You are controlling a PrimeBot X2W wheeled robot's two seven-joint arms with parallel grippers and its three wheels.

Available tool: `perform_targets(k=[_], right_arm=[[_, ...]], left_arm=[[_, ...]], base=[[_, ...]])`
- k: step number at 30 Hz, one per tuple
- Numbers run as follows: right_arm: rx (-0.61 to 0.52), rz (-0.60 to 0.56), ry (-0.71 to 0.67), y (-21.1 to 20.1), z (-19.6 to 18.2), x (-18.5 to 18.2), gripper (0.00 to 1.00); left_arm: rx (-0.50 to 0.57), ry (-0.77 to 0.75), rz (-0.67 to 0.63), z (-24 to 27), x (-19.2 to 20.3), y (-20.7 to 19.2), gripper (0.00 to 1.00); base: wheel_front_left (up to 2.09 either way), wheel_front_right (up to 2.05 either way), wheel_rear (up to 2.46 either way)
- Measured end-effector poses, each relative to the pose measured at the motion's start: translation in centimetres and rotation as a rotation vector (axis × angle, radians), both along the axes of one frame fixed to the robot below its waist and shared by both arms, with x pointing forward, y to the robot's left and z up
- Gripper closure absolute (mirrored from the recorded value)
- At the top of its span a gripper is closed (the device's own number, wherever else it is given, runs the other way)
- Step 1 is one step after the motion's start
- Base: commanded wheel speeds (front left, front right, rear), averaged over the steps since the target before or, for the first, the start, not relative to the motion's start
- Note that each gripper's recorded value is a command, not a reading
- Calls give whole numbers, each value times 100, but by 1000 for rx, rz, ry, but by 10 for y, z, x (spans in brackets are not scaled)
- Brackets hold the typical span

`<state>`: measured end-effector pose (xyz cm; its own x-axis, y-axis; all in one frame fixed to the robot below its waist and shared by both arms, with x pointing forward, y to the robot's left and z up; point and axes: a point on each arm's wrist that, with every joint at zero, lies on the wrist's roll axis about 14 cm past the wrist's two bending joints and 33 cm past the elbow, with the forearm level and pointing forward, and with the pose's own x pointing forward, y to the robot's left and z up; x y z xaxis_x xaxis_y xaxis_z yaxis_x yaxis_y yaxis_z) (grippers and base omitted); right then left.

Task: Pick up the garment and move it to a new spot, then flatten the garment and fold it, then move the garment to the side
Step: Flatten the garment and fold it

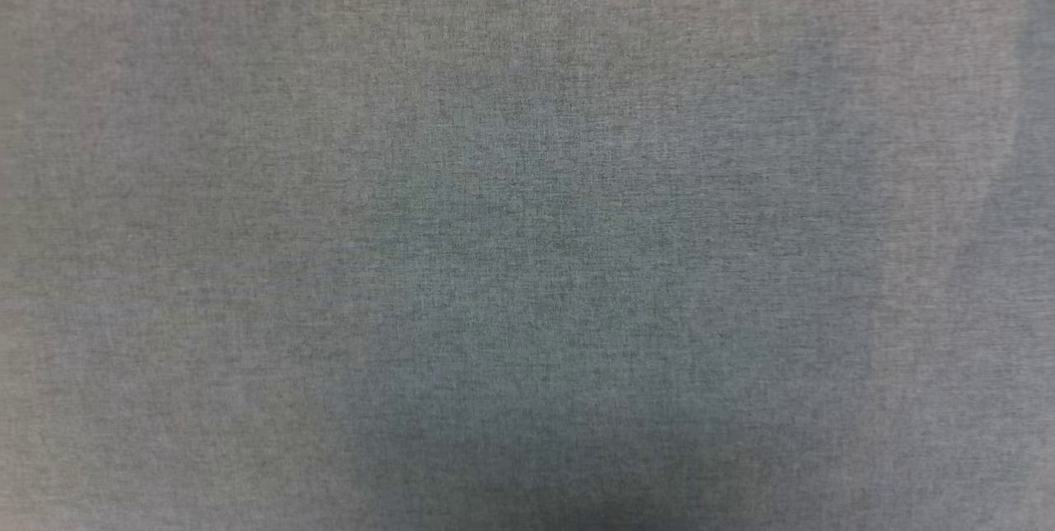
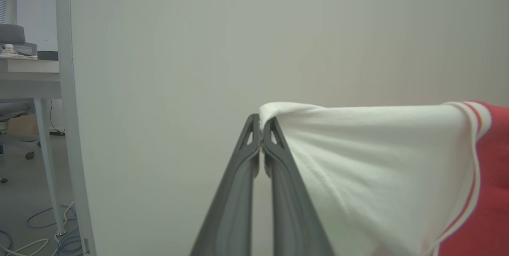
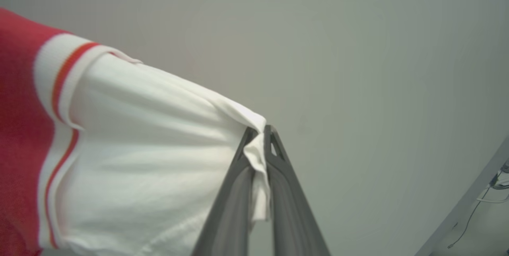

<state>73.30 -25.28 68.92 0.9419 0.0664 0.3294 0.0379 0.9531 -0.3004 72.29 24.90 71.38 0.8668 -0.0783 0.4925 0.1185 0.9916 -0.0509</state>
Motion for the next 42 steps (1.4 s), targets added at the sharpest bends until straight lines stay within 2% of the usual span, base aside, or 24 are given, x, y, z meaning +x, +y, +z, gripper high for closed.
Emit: perform_targets(k=[8, 16, 23, 28, 36, 42], right_arm=[[18, 29, 73, 11, -53, 16, 100], [42, 64, 222, 17, -118, -6, 100], [105, 85, 358, 14, -168, -56, 100], [153, 113, 452, 17, -196, -107, 100], [192, 191, 563, 36, -218, -188, 100], [175, 254, 653, 53, -228, -239, 100]], left_arm=[[-17, 111, -18, -64, 14, -7, 100], [-51, 294, -75, -146, -14, -22, 100], [-126, 461, -99, -203, -66, -29, 100], [-173, 564, -108, -234, -118, -31, 100], [-226, 709, -98, -272, -201, -29, 100], [-207, 788, -84, -290, -254, -22, 100]], base=[[0, 0, 0], [0, 0, 0], [0, 0, 0], [0, 0, 0], [0, 0, 0], [0, 0, 0]])
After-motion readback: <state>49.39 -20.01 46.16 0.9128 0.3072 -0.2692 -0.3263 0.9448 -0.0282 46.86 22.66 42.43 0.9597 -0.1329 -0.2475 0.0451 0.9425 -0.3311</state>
